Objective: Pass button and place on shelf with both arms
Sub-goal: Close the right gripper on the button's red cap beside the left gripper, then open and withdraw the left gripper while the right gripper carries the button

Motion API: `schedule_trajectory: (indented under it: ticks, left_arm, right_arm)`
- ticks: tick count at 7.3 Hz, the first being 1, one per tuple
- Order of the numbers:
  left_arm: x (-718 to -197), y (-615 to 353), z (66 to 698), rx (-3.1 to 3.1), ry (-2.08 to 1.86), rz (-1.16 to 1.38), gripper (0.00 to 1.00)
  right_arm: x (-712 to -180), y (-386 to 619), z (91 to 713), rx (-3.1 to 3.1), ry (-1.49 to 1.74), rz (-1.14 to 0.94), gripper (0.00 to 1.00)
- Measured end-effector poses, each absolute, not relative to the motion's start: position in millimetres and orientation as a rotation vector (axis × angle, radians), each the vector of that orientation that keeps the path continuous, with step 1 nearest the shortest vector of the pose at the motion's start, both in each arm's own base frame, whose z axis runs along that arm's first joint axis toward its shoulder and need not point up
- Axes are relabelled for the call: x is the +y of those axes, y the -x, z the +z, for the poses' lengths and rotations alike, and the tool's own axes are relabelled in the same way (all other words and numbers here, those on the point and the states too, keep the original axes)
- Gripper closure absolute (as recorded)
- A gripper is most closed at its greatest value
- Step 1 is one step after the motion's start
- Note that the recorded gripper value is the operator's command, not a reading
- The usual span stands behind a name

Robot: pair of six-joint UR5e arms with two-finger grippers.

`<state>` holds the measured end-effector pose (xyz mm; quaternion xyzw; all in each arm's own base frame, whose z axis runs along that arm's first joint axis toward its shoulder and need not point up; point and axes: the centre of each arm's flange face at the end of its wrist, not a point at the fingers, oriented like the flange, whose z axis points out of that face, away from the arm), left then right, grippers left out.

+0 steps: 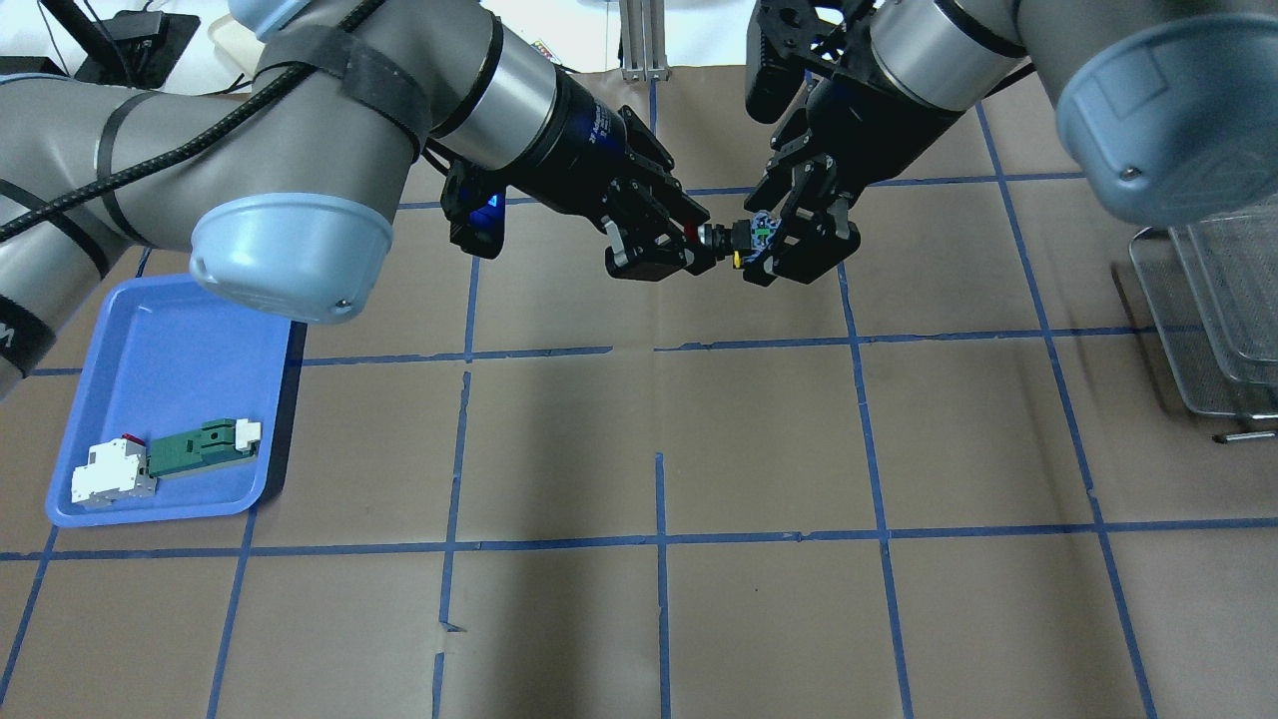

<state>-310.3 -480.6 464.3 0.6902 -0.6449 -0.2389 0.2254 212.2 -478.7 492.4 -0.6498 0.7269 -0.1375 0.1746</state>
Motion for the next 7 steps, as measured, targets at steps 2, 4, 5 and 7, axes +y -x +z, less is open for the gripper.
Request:
schedule_trajectory:
  ticks: [2, 4, 5, 7]
  left_arm:
    - [-480.3, 310.1, 464.7, -1.778, -1.903, -0.658, 1.00]
    - [-480.1, 310.1, 464.8, -1.778, -1.903, -0.658, 1.00]
    - [-480.0, 310.0, 464.8, -1.779, -1.903, -0.657, 0.50]
    - [-480.2, 309.1, 466.1, -1.783, -1.908, -0.642, 0.05]
  right_arm:
    - [-480.6, -212.6, 496.4, 2.062, 1.860, -0.425, 0.93]
    - [-480.2, -216.2, 497.8, 2.052, 1.879, -0.440, 0.95]
    - [-479.3, -218.3, 497.6, 2.045, 1.887, -0.440, 0.95]
    - [-478.4, -220.7, 496.8, 2.037, 1.894, -0.437, 0.95]
